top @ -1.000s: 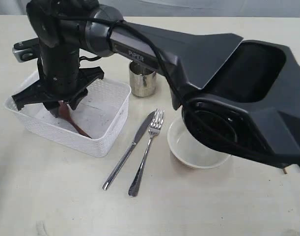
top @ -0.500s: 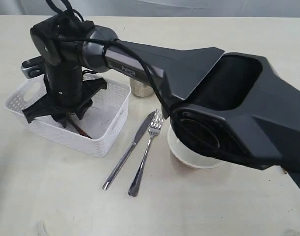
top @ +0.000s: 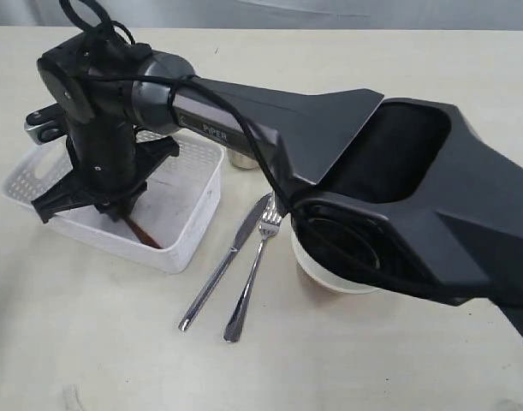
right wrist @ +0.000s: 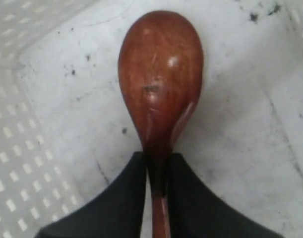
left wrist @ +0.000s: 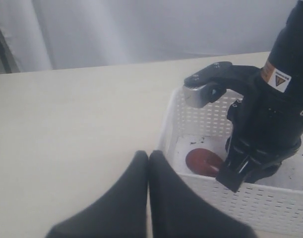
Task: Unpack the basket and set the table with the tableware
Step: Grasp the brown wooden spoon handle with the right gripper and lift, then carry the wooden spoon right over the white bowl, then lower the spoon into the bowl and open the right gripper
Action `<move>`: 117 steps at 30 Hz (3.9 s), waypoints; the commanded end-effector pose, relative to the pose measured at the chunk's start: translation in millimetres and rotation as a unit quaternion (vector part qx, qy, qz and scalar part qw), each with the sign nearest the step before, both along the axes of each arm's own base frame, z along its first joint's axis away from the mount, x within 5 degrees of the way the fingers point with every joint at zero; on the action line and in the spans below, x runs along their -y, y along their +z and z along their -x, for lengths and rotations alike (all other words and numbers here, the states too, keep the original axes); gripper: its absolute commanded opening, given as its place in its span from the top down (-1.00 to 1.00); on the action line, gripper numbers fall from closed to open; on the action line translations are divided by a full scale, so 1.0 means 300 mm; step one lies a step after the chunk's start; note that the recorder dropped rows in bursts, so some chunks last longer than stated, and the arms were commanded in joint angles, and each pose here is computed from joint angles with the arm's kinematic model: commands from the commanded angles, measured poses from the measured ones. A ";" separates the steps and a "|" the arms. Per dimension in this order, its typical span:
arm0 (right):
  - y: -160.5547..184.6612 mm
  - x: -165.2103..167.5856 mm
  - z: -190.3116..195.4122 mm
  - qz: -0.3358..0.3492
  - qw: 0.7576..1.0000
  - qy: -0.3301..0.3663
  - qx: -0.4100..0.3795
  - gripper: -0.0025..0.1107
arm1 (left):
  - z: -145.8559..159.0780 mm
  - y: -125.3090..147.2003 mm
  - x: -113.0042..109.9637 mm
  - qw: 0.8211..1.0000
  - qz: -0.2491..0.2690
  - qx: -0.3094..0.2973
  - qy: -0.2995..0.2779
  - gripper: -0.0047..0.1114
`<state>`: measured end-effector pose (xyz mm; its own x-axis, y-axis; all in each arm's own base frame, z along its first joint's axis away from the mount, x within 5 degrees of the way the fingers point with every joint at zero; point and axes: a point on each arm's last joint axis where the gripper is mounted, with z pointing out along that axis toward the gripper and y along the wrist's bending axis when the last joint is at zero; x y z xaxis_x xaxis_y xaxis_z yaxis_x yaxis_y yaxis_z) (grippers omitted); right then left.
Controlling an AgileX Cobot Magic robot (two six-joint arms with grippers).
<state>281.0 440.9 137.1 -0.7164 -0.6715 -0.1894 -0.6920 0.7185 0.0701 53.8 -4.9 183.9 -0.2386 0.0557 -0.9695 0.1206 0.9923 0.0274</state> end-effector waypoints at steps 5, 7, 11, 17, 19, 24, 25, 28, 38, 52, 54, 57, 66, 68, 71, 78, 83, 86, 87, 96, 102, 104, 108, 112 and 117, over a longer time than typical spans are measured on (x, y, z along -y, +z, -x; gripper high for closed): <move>0.115 0.030 -0.007 0.018 0.998 0.020 0.049 0.96 | 0.000 0.000 0.000 1.000 0.002 0.004 0.001 0.92; 0.151 0.035 -0.008 0.012 0.998 0.022 0.059 0.96 | 0.000 0.000 0.000 1.000 0.002 0.004 0.001 0.92; 0.220 0.043 -0.003 -0.004 0.997 0.027 0.071 0.96 | 0.000 0.000 0.000 1.000 0.002 0.004 0.001 0.92; 0.362 0.067 0.013 -0.034 0.993 0.049 0.100 0.96 | 0.000 0.000 0.000 1.000 0.002 0.004 0.001 0.92; 0.416 0.080 0.021 -0.046 0.992 0.049 0.109 0.96 | 0.000 0.000 0.000 1.000 0.002 0.004 0.001 0.92; 0.548 0.135 0.028 -0.074 0.988 0.041 0.131 0.96 | 0.000 0.000 0.000 1.000 0.002 0.004 0.001 0.92; 0.568 0.157 0.024 -0.076 0.987 0.036 0.133 0.96 | 0.000 0.000 0.000 1.000 0.002 0.004 0.001 0.92; 0.593 0.240 0.006 -0.065 0.989 0.017 0.128 0.96 | 0.000 0.000 0.000 1.000 0.002 0.004 0.001 0.92; 0.583 0.558 0.103 0.042 0.992 -0.002 0.119 0.96 | 0.000 0.000 0.000 1.000 0.002 0.004 0.001 0.92; 0.276 0.844 0.280 0.252 0.965 0.047 0.048 0.96 | 0.000 0.000 0.001 1.000 0.006 0.004 0.000 0.92; 0.249 0.862 0.294 0.265 0.962 0.051 0.036 0.96 | 0.000 0.000 0.001 1.000 0.006 0.004 0.000 0.92; 0.210 0.855 0.298 0.233 0.969 0.061 0.049 0.96 | 0.000 0.000 0.001 1.000 0.006 0.004 0.000 0.92; 0.176 0.829 0.294 0.175 0.979 0.079 0.076 0.96 | 0.000 0.000 0.001 1.000 0.006 0.004 0.000 0.92; 0.162 0.835 0.302 0.179 0.977 0.091 0.070 0.96 | 0.000 0.000 0.001 1.000 0.005 0.004 0.000 0.92; 0.153 0.843 0.304 0.188 0.975 0.094 0.069 0.96 | 0.000 0.000 0.001 1.000 0.005 0.004 0.000 0.92; 0.142 0.837 0.300 0.185 0.976 0.093 0.068 0.96 | 0.000 0.000 0.001 1.000 0.005 0.004 0.000 0.92; 0.093 0.837 0.298 0.215 0.971 0.098 0.042 0.96 | 0.000 0.000 0.001 1.000 0.005 0.004 0.000 0.92; 0.083 0.837 0.297 0.221 0.970 0.098 0.039 0.75 | 0.000 0.000 0.001 1.000 0.005 0.004 0.000 0.92; 0.083 0.837 0.295 0.221 0.970 0.097 0.041 0.66 | 0.000 0.000 0.001 1.000 0.005 0.004 0.000 0.92; 0.133 0.833 0.259 0.246 0.962 0.090 0.078 0.19 | 0.000 0.000 0.001 1.000 0.005 0.004 0.000 0.92; 0.249 0.799 0.235 0.208 0.968 0.072 0.117 0.19 | 0.000 0.000 0.001 1.000 0.005 0.004 0.000 0.92; 0.304 0.792 0.234 0.181 0.973 0.061 0.133 0.19 | 0.000 0.000 0.001 1.000 0.005 0.004 0.000 0.92; 0.419 0.770 0.247 0.102 0.984 0.024 0.142 0.19 | 0.000 0.000 0.001 1.000 0.005 0.004 0.000 0.92; 0.519 0.716 0.267 -0.025 0.993 -0.059 0.097 0.19 | 0.000 0.000 0.001 1.000 0.005 0.004 0.000 0.92; 0.555 0.612 0.245 -0.124 0.987 -0.086 0.053 0.19 | 0.000 0.000 0.001 1.000 0.005 0.004 0.000 0.92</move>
<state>201.1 243.3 301.9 -0.7547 -0.5204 -0.3994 -0.6011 0.7925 0.1032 53.8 -4.9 183.9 -0.2386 0.0557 -0.9695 0.1206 0.9923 0.0274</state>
